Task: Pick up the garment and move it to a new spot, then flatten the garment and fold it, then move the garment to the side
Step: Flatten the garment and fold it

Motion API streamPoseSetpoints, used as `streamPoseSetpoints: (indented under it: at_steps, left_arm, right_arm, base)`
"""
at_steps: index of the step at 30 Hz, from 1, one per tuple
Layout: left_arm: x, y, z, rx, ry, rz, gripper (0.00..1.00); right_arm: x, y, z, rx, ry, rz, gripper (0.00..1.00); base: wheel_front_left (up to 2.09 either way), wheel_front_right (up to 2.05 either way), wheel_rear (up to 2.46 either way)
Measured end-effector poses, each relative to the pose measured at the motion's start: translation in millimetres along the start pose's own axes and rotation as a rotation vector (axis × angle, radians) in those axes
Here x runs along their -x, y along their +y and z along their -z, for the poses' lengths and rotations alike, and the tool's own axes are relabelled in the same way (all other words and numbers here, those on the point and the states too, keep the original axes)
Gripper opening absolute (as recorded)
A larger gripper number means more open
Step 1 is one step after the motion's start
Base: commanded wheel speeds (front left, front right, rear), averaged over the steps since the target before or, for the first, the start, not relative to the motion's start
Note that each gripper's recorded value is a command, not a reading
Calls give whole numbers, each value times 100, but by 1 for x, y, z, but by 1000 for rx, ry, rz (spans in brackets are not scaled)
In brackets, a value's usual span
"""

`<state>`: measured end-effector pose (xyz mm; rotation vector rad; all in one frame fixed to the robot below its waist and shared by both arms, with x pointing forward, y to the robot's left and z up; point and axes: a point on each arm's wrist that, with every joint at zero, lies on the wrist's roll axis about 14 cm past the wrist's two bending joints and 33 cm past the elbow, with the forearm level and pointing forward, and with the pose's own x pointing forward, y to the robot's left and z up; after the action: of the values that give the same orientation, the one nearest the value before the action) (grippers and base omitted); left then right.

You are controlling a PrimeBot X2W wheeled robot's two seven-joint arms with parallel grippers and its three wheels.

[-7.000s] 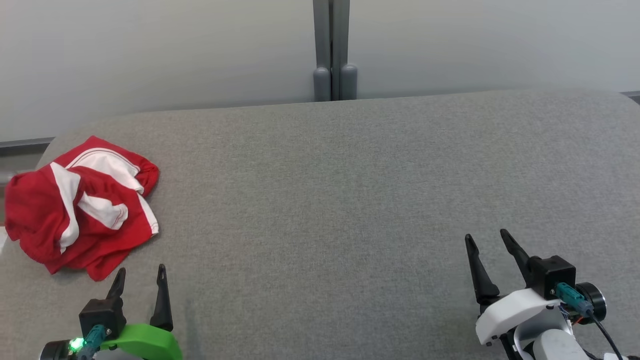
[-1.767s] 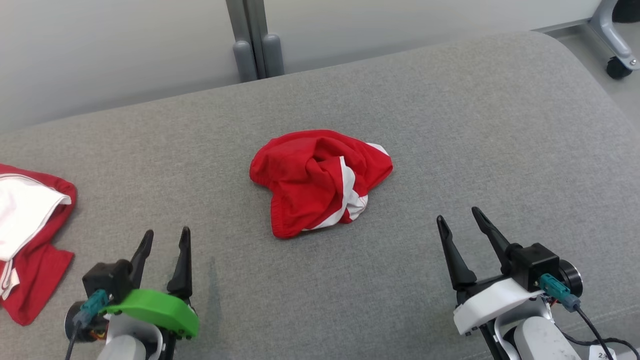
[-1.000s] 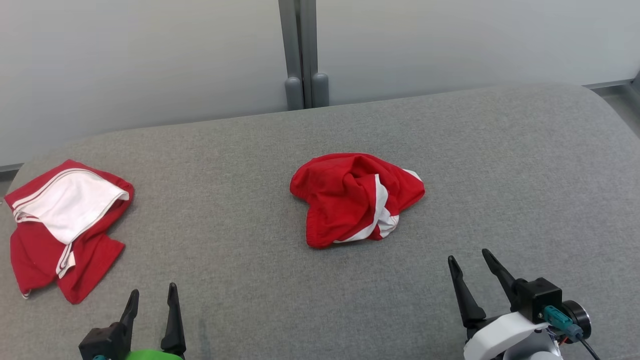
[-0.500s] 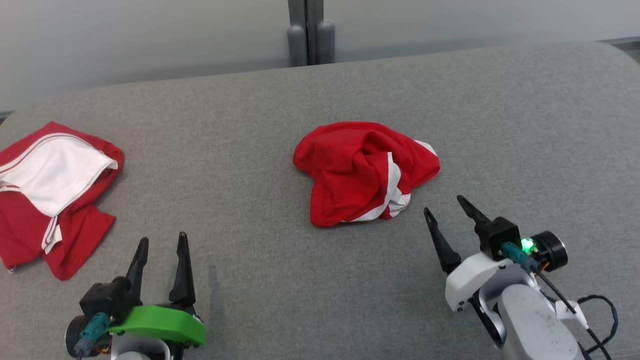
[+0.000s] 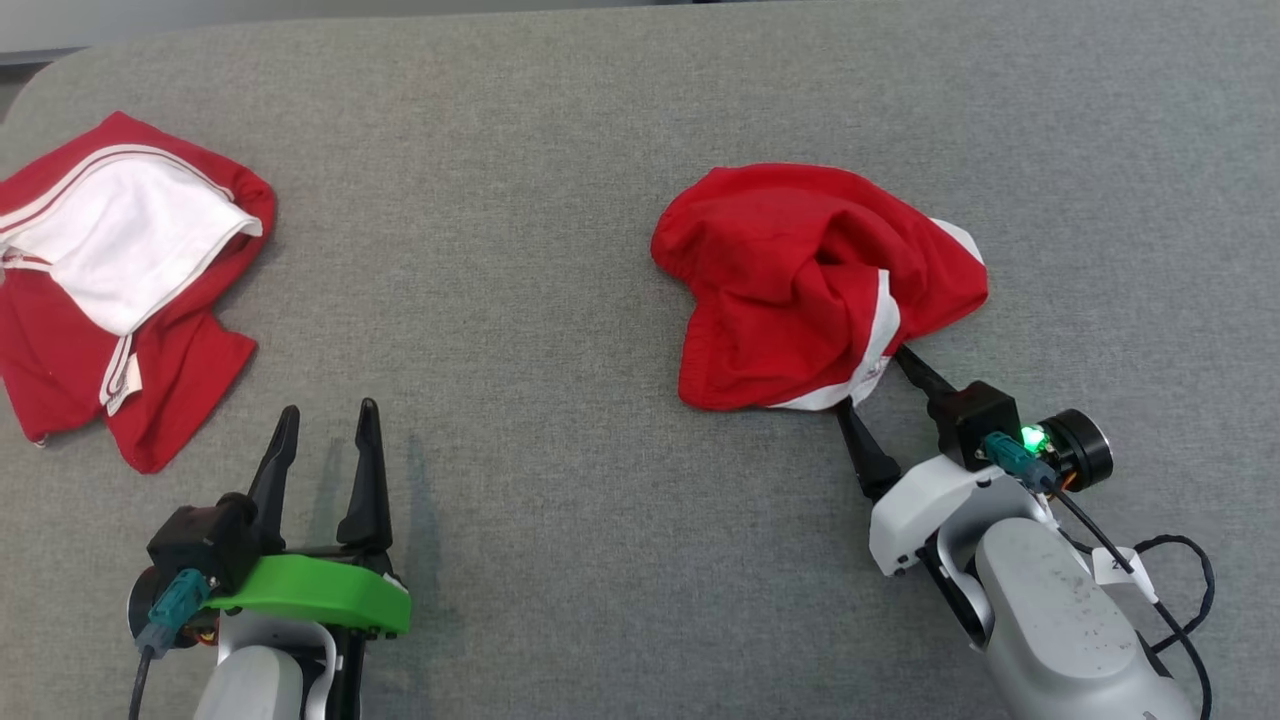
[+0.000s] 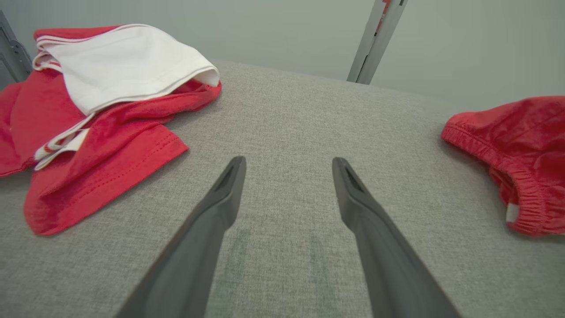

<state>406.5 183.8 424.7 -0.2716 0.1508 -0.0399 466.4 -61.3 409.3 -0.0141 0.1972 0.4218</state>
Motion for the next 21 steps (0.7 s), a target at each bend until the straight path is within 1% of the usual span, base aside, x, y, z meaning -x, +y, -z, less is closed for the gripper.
streamPoseSetpoints:
  at_steps: [1,2,3,5,7,9,12,16,20,21]
  left_arm:
    - [0,2,0,0,1,-5,100]
    - [0,3,1,0,2,-8,100]
    - [0,4,1,0,2,-11,100]
    - [1,6,0,-1,2,-15,100]
    - [1,5,-1,1,-3,-16,100]
    - [2,3,-3,2,-9,-10,100]
    - [3,-3,-8,8,-24,2,100]
    - [9,-11,-10,9,-31,21,100]
    - [17,-28,-12,19,-41,60,100]
    - [18,-32,-14,21,-45,68,100]
  right_arm:
    - [-2,2,1,-4,2,-6,48]
    - [-3,3,2,-8,4,-10,12]
    - [-5,5,3,-10,4,-16,0]
    - [-6,6,1,-20,-4,-17,0]
    - [-6,0,-9,-35,-33,3,0]
    - [-2,-12,-21,-52,-75,44,0]
    - [5,-22,-50,-31,-162,78,0]
    - [8,-20,-112,67,-327,68,0]
    - [8,-4,-198,213,-525,7,0]
    - [9,0,-213,238,-556,-6,0]
  base:
    - [0,0,0]
    - [0,0,0]
    - [0,0,0]
    - [0,0,0]
    - [0,0,0]
    - [0,0,0]
    - [0,0,0]
    - [0,0,0]
    - [0,0,0]
    - [0,0,0]
